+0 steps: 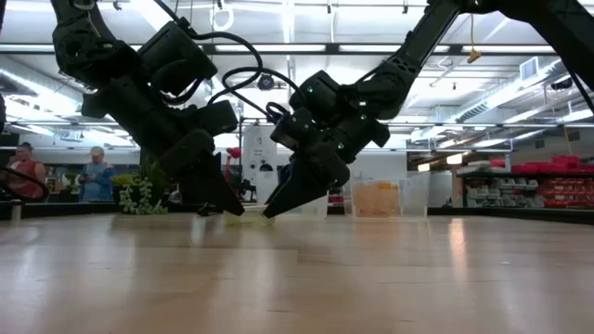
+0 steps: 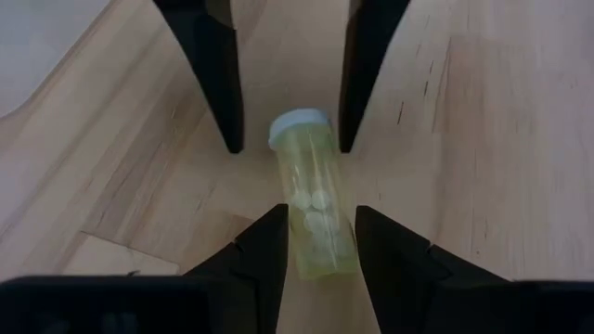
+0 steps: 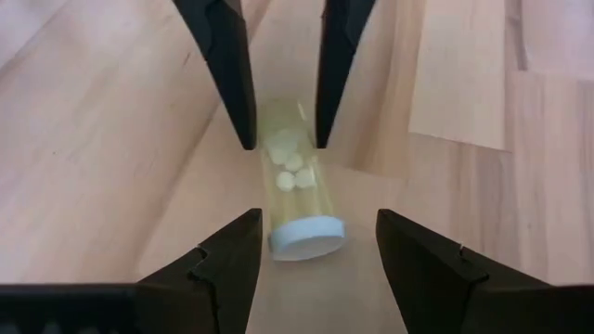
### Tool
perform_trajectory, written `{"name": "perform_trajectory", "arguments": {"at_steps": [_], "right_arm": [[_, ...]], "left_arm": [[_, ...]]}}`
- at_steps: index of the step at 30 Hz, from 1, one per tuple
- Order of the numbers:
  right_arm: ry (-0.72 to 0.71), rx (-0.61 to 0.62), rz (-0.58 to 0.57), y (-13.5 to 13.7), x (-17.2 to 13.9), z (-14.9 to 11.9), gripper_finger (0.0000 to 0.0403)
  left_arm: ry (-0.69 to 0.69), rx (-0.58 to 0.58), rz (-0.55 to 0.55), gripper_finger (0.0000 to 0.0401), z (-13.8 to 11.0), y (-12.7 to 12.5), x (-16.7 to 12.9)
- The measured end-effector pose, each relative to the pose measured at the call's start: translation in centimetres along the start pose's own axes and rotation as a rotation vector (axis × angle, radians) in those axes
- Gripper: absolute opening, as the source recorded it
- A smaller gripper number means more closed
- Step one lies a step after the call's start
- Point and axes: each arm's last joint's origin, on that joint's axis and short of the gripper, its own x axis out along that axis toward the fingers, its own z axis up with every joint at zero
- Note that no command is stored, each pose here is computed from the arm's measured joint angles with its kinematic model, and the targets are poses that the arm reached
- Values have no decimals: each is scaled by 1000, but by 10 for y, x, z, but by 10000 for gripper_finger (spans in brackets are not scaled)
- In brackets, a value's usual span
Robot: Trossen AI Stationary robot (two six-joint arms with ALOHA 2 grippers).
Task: Pick and place medicine bottles into bin by pill shape (circle, oval)
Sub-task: Put the small yellow pill into the left transparent bin
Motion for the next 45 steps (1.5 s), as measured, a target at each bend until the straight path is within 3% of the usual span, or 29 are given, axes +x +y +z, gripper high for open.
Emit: {"name": "perform_trajectory", "arguments": {"at_steps": [9,30,41,45], "right_arm": [[-39,-20,-9,1,1,2,199],[-17,7,-26,2,10,-6,196],[-13,22,-29,1,10,-6,143],[-12,34,-29,1,10,-6,140]], "left_arm": [[-16,-3,-4,128,2,0,0],[-12,-3,-2,119,1,0,0],[-10,-2,5,119,1,0,0],[-18,-4,4,138,4,1,-4]]}}
